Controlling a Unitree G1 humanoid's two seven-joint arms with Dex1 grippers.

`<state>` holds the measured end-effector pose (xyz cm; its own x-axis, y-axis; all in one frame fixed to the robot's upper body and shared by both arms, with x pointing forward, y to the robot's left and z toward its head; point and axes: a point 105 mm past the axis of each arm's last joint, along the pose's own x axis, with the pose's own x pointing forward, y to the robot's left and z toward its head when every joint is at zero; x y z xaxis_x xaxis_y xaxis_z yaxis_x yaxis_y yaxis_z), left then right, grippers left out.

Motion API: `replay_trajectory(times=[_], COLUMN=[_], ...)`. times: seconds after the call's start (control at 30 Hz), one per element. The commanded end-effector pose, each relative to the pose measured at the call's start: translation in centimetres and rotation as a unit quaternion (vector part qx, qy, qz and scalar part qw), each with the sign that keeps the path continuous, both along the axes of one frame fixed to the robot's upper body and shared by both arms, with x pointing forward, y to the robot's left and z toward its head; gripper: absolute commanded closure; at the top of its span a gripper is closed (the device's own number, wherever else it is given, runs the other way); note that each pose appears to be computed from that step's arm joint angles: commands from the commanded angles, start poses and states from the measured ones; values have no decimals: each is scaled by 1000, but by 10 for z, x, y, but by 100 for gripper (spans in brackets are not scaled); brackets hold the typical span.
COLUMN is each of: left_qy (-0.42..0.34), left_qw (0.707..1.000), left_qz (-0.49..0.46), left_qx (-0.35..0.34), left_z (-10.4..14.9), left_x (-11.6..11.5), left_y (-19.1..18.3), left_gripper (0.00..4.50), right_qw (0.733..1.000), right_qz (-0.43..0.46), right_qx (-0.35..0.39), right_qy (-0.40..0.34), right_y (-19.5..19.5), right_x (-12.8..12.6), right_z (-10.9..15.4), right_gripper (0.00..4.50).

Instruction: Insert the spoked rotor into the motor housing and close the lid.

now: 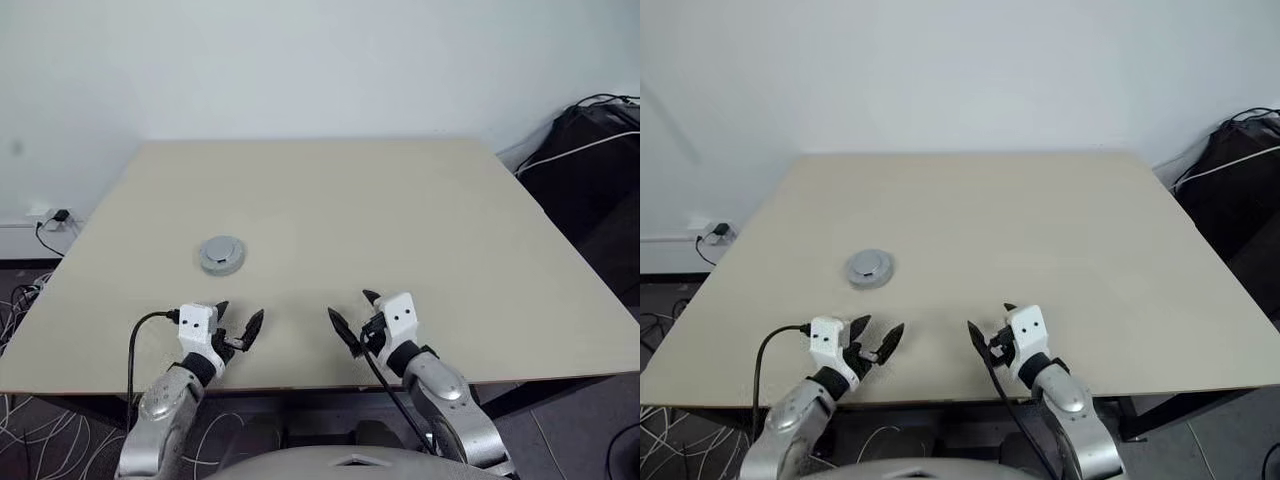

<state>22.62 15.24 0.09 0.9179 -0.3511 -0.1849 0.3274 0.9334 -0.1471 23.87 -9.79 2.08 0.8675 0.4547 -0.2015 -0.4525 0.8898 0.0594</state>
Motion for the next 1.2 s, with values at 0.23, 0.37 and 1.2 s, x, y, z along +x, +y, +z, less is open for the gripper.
replay_trajectory(times=[0.23,0.37,1.2], left_qy=[-148,-165,-182], left_qw=[986,983,981], left_qz=[62,69,57], left_qx=[36,33,37], left_z=[32,33,35], left_x=[-3,-2,4], left_y=[-6,-8,-19], left_gripper=[3,3,3], right_qw=[995,994,992], right_qz=[-64,-73,-82], right_qx=[-36,-33,-24], right_qy=[-73,-72,-89], right_y=[-22,-24,-24], right_x=[-1,-2,-1], right_z=[8,5,11], right_gripper=[0,0,0])
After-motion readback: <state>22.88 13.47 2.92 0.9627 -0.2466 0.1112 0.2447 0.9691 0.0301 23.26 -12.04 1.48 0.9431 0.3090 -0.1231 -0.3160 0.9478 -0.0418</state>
